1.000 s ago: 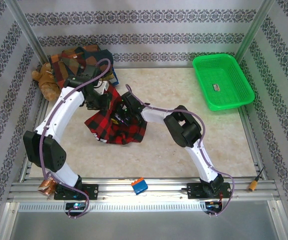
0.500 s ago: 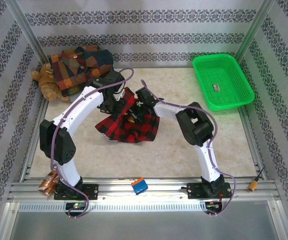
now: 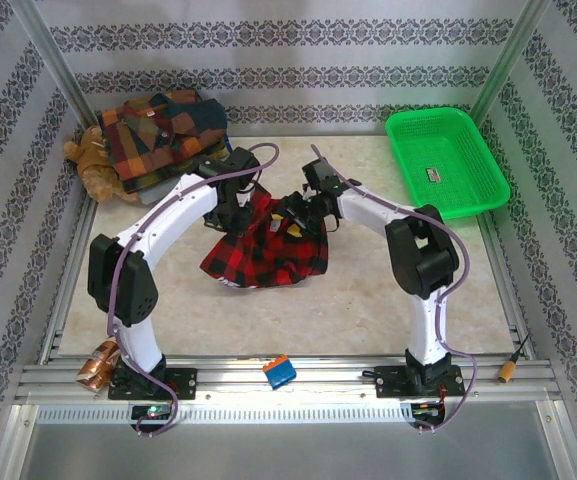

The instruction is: Fold and stack the long sleeve shirts

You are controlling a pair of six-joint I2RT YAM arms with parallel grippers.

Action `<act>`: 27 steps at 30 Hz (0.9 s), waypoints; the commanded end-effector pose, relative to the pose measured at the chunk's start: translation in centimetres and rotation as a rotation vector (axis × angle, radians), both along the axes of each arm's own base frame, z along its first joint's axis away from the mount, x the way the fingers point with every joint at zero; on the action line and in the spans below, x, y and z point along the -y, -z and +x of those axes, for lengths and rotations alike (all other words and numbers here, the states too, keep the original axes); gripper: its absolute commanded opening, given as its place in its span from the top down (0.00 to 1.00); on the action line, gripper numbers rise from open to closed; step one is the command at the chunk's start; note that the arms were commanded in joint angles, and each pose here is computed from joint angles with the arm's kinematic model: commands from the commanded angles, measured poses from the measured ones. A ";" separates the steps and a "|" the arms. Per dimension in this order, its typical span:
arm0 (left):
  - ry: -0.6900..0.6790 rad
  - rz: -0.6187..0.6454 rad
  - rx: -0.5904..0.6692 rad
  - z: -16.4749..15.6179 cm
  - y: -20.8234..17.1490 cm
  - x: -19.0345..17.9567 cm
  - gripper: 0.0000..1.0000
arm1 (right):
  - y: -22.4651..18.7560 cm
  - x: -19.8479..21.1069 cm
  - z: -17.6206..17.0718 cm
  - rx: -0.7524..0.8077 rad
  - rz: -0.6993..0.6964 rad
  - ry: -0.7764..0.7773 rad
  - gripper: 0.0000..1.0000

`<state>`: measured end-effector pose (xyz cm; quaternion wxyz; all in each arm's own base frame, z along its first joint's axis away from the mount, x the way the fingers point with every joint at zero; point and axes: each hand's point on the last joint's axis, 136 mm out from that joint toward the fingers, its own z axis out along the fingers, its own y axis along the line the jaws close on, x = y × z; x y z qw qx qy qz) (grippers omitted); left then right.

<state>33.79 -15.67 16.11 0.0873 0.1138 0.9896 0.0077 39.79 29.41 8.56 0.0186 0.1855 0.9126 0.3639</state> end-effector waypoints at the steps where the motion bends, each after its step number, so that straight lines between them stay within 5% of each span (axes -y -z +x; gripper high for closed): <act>1: 0.021 0.070 -0.001 -0.5 -1.9 -1.9 1.00 | -0.6 4.3 -1.0 0.039 -0.128 -0.028 0.40; 5: 0.033 0.141 -0.003 -0.1 -2.3 -2.9 1.00 | 0.3 8.6 -2.2 0.045 -0.289 -0.052 0.40; 10: -0.036 0.160 0.017 0.8 -3.0 -5.1 1.00 | 3.0 8.9 -4.3 -0.002 -0.287 -0.113 0.42; 18: -0.047 0.059 -0.007 0.9 -2.1 -4.0 1.00 | -0.9 0.3 -4.1 0.180 -0.099 -0.255 0.59; 22: -0.048 0.028 -0.009 0.7 -1.8 -3.5 1.00 | -0.7 -3.9 -3.3 0.151 -0.032 -0.287 0.73; 27: -0.033 0.037 -0.010 0.5 -1.9 -3.7 1.00 | 0.5 -7.3 -1.4 0.110 0.027 -0.271 0.79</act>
